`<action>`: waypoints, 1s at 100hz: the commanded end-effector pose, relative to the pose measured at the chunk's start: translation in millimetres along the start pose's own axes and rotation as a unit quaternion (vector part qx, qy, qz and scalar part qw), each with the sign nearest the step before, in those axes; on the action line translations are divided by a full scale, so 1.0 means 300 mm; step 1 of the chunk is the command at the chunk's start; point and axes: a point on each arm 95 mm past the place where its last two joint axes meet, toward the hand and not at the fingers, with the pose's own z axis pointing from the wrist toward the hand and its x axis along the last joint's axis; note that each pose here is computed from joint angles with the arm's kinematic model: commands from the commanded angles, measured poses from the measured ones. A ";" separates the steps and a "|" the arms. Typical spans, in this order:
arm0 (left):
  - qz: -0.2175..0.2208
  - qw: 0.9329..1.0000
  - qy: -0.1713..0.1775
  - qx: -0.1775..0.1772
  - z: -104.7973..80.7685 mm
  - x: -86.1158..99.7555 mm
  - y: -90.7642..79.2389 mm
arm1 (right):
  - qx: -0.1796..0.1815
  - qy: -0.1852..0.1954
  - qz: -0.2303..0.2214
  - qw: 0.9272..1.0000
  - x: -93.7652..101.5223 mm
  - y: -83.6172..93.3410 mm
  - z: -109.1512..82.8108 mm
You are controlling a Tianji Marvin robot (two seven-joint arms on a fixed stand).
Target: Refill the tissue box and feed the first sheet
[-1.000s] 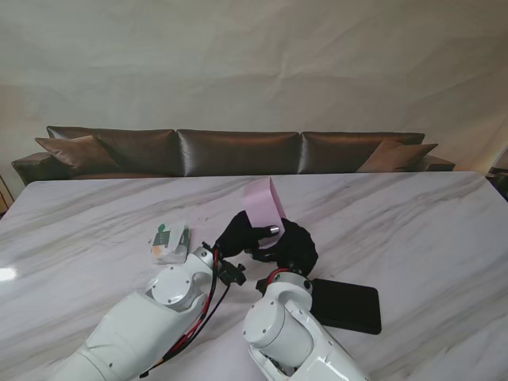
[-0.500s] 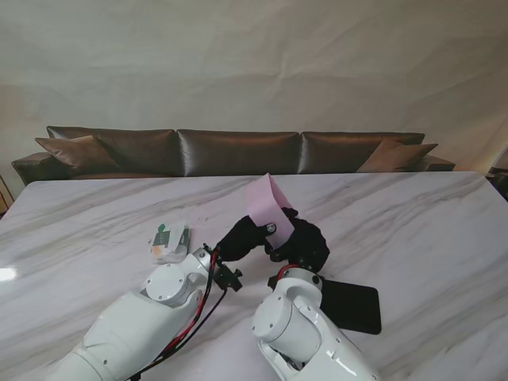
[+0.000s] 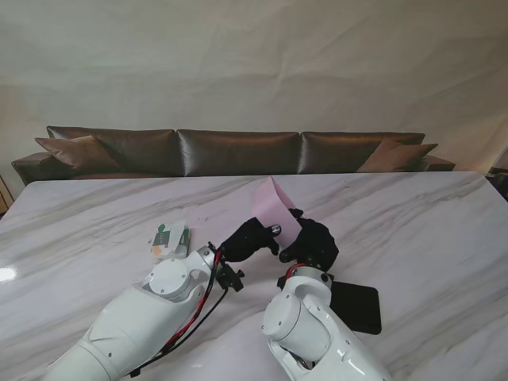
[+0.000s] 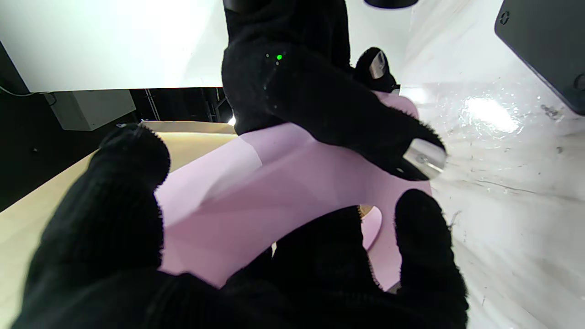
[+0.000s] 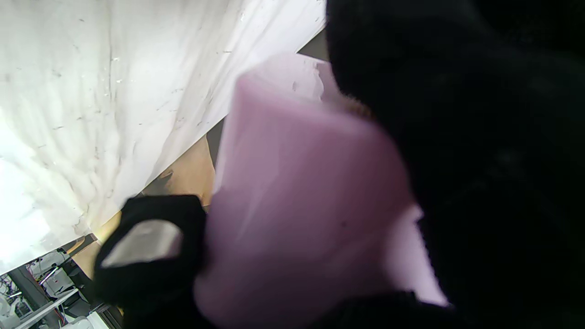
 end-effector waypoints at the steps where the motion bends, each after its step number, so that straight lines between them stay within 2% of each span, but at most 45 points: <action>1: -0.005 0.999 -0.027 0.018 -0.048 -0.053 -0.029 | -0.011 0.009 0.007 1.000 0.031 0.031 -0.003; 24: -0.012 0.999 -0.017 0.048 -0.056 -0.044 -0.009 | -0.014 -0.002 0.008 1.000 0.022 0.014 -0.005; 77: -0.005 0.996 -0.075 0.050 -0.148 -0.078 -0.008 | -0.026 -0.016 -0.002 1.000 0.008 0.052 0.019; 100: -0.005 0.995 -0.084 0.060 -0.170 -0.083 -0.017 | -0.029 -0.028 -0.001 0.999 -0.004 0.061 0.028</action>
